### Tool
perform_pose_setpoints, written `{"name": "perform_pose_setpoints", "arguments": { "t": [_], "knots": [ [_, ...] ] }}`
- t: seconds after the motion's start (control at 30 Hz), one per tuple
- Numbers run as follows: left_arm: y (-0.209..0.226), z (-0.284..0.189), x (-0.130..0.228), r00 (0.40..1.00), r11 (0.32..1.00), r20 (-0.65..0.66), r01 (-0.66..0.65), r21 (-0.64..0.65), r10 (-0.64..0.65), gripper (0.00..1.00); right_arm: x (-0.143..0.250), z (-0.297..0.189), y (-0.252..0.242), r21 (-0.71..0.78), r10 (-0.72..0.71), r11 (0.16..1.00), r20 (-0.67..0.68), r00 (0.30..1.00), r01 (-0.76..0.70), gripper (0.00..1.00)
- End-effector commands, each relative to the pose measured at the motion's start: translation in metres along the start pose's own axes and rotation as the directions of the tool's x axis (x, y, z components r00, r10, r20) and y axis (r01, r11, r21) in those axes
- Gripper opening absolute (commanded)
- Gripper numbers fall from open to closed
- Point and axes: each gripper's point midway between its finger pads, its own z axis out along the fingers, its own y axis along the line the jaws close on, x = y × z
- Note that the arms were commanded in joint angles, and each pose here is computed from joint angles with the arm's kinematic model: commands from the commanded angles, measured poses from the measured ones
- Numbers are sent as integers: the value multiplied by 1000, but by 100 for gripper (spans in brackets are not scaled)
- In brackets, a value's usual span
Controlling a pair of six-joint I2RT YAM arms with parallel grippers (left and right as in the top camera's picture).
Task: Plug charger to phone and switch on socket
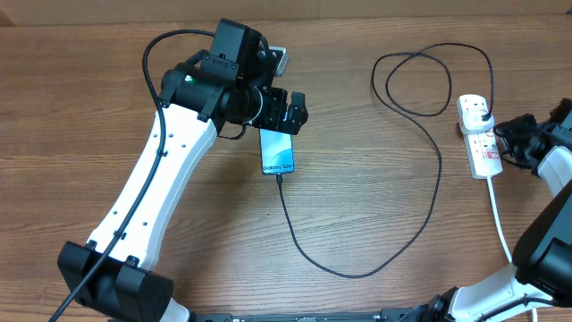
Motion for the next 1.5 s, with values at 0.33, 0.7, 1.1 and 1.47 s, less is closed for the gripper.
{"name": "perform_pose_setpoints", "arguments": {
  "t": [0.33,0.7,1.1,1.47],
  "knots": [
    [-2,-1,-4,1000,1000,14,-26,4,26,100,9,27,10,-23,-33,999,-24,999,33,3],
    [-2,-1,-5,1000,1000,14,-26,3,26,100,23,32,21,-32,-68,997,-51,996,66,4],
    [-2,-1,-5,1000,1000,14,-26,1,26,100,66,32,22,13,-91,995,-185,978,95,4],
    [-2,-1,-4,1000,1000,13,-25,0,25,100,97,30,27,31,-119,991,-269,956,132,4]
  ]
}}
